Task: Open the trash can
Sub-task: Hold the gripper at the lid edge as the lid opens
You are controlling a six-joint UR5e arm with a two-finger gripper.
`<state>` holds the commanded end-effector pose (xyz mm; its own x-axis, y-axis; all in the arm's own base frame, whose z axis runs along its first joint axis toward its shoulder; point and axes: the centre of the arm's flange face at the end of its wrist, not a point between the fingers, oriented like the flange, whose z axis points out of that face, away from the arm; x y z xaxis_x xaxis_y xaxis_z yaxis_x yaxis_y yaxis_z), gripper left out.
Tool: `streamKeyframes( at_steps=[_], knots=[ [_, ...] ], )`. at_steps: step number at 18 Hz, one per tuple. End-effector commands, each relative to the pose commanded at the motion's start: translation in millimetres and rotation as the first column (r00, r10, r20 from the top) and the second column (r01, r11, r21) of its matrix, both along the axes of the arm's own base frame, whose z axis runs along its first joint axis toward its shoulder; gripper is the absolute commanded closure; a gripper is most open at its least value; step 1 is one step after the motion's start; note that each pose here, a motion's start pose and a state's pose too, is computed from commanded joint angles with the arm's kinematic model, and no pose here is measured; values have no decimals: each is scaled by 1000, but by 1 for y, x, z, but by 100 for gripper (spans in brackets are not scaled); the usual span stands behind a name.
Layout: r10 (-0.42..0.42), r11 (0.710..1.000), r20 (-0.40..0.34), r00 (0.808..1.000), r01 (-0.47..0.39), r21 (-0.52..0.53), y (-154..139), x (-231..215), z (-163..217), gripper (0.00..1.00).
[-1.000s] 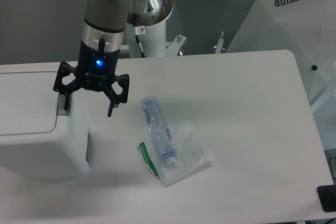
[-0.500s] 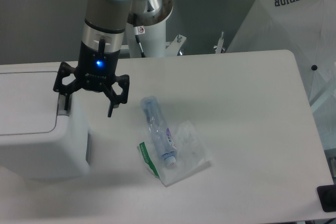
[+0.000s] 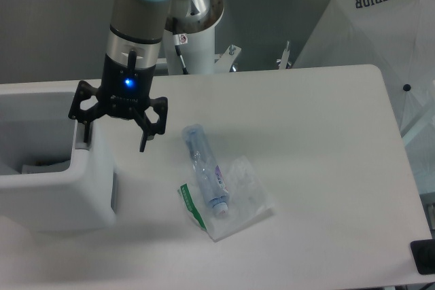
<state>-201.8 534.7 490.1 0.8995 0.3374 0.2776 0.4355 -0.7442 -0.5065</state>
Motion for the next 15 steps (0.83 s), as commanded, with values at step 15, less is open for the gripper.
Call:
streamKeyframes(
  at_steps=[15],
  knots=[
    [104,992,-291,951,-121,-42,-46,-91,50,0]
  ],
)
